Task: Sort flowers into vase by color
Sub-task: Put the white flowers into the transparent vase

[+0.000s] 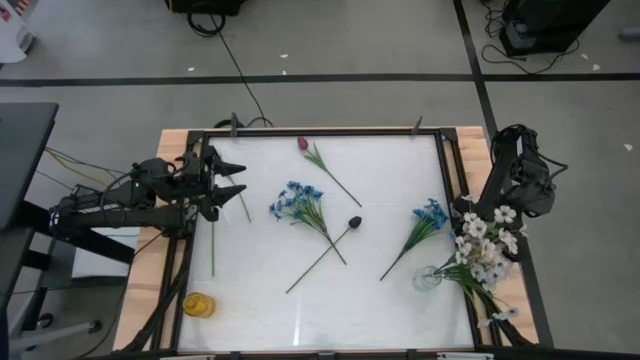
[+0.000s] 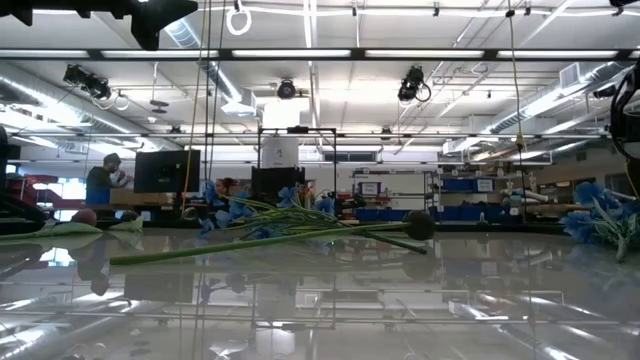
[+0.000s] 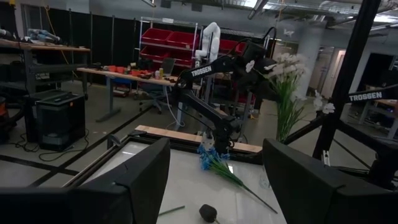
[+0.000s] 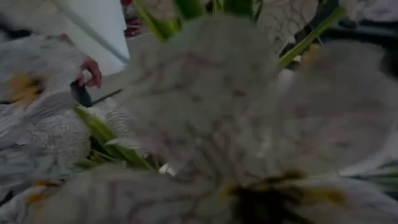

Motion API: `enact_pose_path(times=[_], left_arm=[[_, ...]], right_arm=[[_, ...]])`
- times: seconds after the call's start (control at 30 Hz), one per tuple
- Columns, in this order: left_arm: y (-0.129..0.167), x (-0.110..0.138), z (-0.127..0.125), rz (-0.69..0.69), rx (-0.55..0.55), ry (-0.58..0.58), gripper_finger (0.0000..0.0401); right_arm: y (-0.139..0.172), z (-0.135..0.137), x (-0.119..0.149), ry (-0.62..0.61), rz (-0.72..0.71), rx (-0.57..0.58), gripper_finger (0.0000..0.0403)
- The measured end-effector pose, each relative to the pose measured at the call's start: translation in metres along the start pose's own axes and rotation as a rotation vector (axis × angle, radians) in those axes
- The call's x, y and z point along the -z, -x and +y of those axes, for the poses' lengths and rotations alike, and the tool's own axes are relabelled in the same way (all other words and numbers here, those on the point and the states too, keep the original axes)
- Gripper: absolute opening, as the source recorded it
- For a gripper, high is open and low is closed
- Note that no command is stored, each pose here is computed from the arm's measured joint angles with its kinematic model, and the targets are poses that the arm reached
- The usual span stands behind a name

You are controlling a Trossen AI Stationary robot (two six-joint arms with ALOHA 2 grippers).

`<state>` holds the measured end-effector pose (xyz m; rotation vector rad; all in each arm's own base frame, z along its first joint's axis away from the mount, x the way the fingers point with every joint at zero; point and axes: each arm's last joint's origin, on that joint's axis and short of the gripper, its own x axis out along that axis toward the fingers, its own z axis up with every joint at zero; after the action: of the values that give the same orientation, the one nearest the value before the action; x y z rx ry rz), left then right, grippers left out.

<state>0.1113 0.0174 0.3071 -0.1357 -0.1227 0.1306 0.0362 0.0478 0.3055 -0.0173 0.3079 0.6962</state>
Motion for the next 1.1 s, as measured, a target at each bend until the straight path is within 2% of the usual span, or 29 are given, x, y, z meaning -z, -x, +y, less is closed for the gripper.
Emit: enact_pose_path(times=[0.47, 0.8, 1.1], left_arm=[[0.000, 0.000, 0.000, 0.000, 0.000, 0.000, 0.0261], [0.000, 0.000, 0.000, 0.000, 0.000, 0.000, 0.0261], [0.000, 0.000, 0.000, -0.001, 0.000, 0.000, 0.0261]], right_arm=[[0.000, 0.001, 0.004, -0.189, 0.056, -0.050, 0.0096], [-0.008, 0.006, 0.003, -0.430, 0.133, -0.073, 0.0156], [-0.011, 0.011, -0.008, -0.675, 0.304, -0.054, 0.0162]])
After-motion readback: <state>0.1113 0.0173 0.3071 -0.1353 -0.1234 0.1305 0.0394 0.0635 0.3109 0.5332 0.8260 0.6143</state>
